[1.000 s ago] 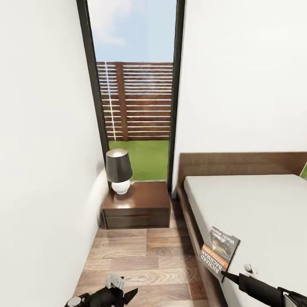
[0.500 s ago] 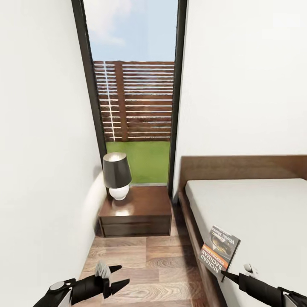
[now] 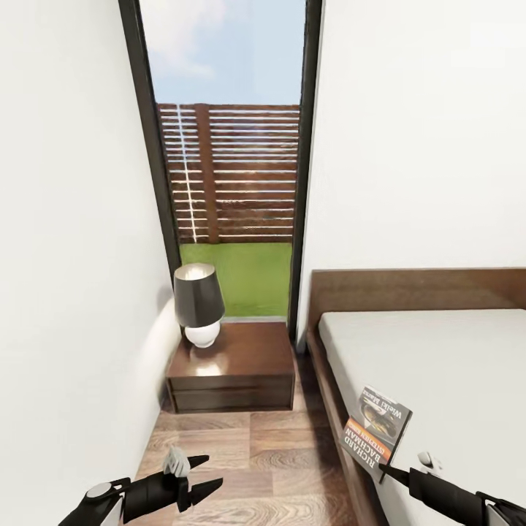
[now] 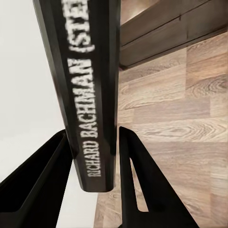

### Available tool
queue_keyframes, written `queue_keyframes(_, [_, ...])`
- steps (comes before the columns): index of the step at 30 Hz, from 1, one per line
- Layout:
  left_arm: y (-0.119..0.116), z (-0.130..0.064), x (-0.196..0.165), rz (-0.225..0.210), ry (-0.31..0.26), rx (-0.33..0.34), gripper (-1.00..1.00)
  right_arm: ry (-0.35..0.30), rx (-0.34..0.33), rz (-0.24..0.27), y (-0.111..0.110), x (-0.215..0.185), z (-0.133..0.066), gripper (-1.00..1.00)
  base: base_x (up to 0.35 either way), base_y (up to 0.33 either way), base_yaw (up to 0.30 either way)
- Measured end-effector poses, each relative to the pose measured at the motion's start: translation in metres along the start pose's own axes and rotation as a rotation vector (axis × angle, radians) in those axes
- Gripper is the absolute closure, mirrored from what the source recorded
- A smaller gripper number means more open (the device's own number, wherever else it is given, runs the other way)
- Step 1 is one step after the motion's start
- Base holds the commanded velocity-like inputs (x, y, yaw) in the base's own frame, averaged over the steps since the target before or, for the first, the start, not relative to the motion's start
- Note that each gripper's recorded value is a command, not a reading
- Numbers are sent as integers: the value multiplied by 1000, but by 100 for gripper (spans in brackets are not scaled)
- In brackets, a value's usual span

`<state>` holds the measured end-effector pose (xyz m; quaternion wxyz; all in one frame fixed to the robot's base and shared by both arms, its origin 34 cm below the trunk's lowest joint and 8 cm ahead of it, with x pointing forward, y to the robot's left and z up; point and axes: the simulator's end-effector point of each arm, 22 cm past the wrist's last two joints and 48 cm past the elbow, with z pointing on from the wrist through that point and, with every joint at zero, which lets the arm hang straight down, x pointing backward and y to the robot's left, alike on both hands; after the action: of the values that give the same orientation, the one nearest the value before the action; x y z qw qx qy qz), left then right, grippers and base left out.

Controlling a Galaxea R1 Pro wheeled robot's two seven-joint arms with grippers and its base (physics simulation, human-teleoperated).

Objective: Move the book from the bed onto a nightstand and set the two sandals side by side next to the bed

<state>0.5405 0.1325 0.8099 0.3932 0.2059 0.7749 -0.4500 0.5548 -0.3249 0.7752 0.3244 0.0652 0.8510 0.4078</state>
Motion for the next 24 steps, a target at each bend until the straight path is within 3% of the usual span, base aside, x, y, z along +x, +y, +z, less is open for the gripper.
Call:
queue_keyframes(4, [0,0,0,0,0,1,-100,1,-1,-1,0,0,0,100,118,0,0])
queue_keyframes(17, [-1,0,0,0,-1,2,-100,1,-4,-2,1,0,0,100,308,0,0])
queue_keyframes(24, [-1,0,-1,0,-1,3,-100,0,-5,-1,1,0,0,100,71,0,19])
